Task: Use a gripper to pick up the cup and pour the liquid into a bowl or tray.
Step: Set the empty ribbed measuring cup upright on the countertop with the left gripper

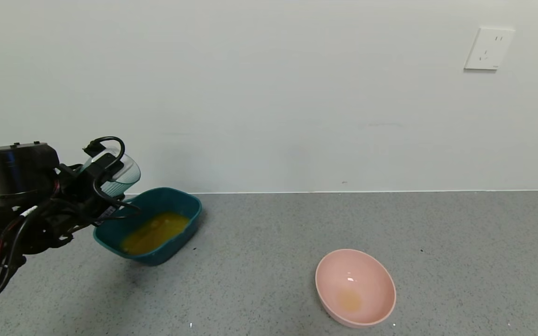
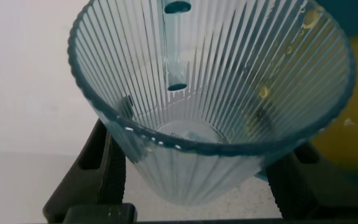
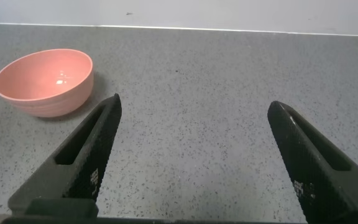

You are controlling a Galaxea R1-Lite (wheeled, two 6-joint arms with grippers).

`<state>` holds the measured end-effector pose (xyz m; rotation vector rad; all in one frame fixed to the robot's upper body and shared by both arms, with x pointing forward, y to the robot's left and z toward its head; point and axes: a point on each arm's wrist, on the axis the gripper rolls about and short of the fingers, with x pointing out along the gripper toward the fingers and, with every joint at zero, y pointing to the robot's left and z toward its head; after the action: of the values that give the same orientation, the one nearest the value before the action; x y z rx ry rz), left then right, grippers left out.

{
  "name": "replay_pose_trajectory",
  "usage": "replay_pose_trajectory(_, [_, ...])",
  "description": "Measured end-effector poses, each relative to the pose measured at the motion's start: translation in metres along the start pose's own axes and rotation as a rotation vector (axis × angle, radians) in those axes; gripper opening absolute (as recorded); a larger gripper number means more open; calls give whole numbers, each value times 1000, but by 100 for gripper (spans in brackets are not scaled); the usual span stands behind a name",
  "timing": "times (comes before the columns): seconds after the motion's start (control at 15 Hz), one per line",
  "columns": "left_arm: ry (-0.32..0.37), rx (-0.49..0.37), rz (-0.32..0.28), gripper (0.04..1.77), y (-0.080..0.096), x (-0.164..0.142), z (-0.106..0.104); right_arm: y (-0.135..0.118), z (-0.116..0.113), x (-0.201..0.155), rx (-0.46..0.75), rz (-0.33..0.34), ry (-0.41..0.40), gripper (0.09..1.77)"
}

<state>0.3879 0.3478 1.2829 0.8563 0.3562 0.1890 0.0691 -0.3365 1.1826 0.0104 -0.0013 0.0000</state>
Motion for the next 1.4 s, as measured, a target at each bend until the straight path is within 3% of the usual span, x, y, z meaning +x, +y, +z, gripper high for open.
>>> replay_pose_trajectory(0.27, [-94, -204, -90, 127, -2, -2, 7, 0, 0, 0, 0, 0, 0, 171])
replay_pose_trajectory(0.6, [-172, -496, -254, 127, -5, -2, 7, 0, 0, 0, 0, 0, 0, 171])
replay_pose_trajectory(0.87, [-219, -588, -409, 127, -13, -5, 5, 0, 0, 0, 0, 0, 0, 171])
replay_pose_trajectory(1.4, [-252, -721, -560, 127, -62, -5, 27, 0, 0, 0, 0, 0, 0, 171])
